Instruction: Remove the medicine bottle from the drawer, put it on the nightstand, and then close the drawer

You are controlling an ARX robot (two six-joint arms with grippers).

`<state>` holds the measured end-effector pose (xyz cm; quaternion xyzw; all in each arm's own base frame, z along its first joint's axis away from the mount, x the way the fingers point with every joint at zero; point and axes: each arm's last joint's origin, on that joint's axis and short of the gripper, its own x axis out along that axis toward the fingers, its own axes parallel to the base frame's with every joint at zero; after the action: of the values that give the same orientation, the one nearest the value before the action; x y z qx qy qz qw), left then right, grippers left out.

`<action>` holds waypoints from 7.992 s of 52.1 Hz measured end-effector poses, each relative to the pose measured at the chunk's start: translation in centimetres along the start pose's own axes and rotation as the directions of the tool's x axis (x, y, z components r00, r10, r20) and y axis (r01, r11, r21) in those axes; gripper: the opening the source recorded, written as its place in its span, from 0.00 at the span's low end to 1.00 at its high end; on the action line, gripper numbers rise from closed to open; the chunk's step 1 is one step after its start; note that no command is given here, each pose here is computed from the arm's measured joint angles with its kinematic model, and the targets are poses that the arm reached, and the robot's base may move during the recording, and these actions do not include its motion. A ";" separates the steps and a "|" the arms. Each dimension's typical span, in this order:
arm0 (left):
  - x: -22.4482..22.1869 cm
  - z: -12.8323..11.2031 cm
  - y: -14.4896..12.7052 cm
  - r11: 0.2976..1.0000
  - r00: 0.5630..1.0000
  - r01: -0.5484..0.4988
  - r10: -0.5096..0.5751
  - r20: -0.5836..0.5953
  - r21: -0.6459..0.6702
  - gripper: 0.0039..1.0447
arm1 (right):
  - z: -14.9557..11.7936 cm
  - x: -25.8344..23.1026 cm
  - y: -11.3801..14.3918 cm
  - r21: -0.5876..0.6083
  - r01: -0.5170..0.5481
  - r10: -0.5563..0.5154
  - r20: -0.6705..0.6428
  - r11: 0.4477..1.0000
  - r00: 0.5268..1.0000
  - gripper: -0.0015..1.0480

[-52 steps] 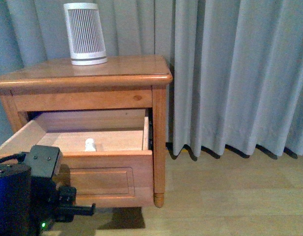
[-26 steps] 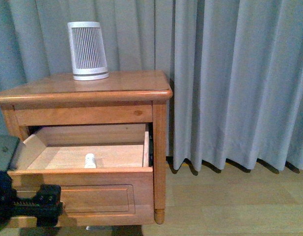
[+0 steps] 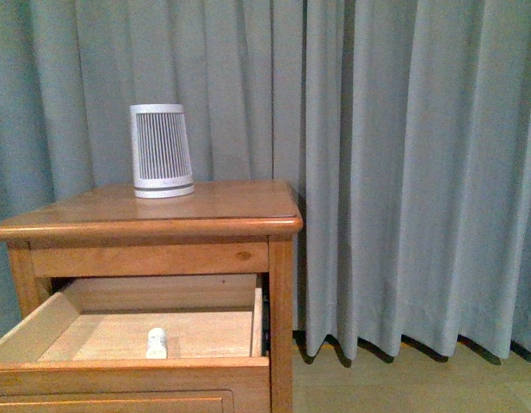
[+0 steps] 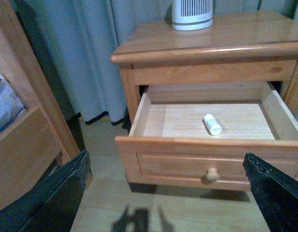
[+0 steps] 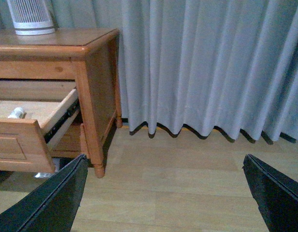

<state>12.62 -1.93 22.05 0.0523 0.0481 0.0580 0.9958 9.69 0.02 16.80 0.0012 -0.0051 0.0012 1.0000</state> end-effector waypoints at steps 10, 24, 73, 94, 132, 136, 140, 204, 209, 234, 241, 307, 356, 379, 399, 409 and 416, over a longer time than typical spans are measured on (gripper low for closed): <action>-2.2 -3.4 0.7 0.998 1.000 0.000 -0.002 -0.026 -0.067 0.94 | 0.0 0.0 0.0 0.000 0.000 0.000 0.000 1.000 1.000 0.93; -1.7 -5.4 1.6 0.983 0.999 0.034 -0.041 -0.035 -0.181 0.89 | 0.0 0.0 0.0 0.000 0.000 0.000 0.000 1.000 1.000 0.93; -2.1 -5.8 1.6 0.986 0.988 0.124 -0.113 0.102 -0.108 0.03 | 0.0 0.0 0.0 0.000 0.000 0.000 0.000 1.000 1.000 0.93; -2.1 -5.8 1.6 0.986 0.988 0.124 -0.113 0.102 -0.107 0.56 | 0.0 0.0 0.0 0.000 0.000 0.000 0.000 1.000 1.000 0.93; -2.1 -5.9 1.6 0.987 0.989 0.120 -0.109 0.104 -0.104 0.94 | 0.0 0.0 0.0 0.000 -0.004 0.004 0.000 1.000 1.000 0.93; -2.1 -5.9 1.6 0.987 0.989 0.120 -0.109 0.104 -0.104 0.94 | 0.0 0.1 0.0 0.008 0.038 -0.038 0.003 0.999 0.999 0.93; -2.1 -5.9 1.6 0.987 0.988 0.123 -0.112 0.104 -0.103 0.94 | 1.1 1.5 -0.2 0.069 0.274 -0.276 0.021 0.959 0.961 0.93; -2.1 -5.9 1.6 0.987 0.988 0.124 -0.113 0.105 -0.103 0.94 | -8.0 39.2 12.2 -0.056 0.042 -0.069 -0.681 0.998 0.729 0.93; -2.1 -5.9 1.6 0.987 0.988 0.124 -0.113 0.105 -0.103 0.94 | -8.6 39.6 12.6 -0.052 0.030 -0.057 -0.682 0.998 0.729 0.93; -2.1 -5.9 1.6 0.987 0.988 0.124 -0.113 0.105 -0.103 0.94 | -9.6 40.0 14.1 -0.045 0.004 -0.034 -0.683 0.999 0.730 0.59; -2.1 -5.9 1.6 0.987 0.988 0.124 -0.113 0.105 -0.103 0.94 | -9.4 39.7 14.1 -0.039 0.019 -0.040 -0.683 0.999 0.729 0.37; -2.1 -5.9 1.6 0.987 0.988 0.124 -0.113 0.105 -0.103 0.94 | 10.9 43.9 5.4 -0.016 0.267 -0.247 -0.436 0.964 0.865 0.28; -2.1 -5.9 1.6 0.987 0.988 0.123 -0.112 0.104 -0.103 0.94 | 12.2 19.9 3.4 0.140 0.199 -0.179 -0.142 0.970 0.973 0.93; -2.1 -5.9 1.6 0.987 0.988 0.123 -0.112 0.104 -0.103 0.94 | -4.6 12.7 5.2 0.072 0.152 -0.118 -0.349 0.986 0.930 0.93; -2.1 -5.9 1.6 0.987 0.988 0.123 -0.112 0.104 -0.103 0.94 | -10.2 20.4 6.7 0.021 0.140 -0.121 -0.387 0.990 0.914 0.93; -2.1 -5.9 1.6 0.987 0.988 0.123 -0.112 0.104 -0.103 0.94 | -10.2 26.3 7.1 0.014 0.149 -0.134 -0.360 0.989 0.923 0.93; -2.1 -5.9 1.6 0.987 0.988 0.124 -0.113 0.105 -0.103 0.94 | -10.0 31.2 7.0 0.000 0.157 -0.147 -0.347 0.988 0.926 0.93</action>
<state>9.73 -0.05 16.63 -0.0024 -0.0012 -0.0013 1.0000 40.95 7.14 7.12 0.0155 0.1706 -0.0760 0.9823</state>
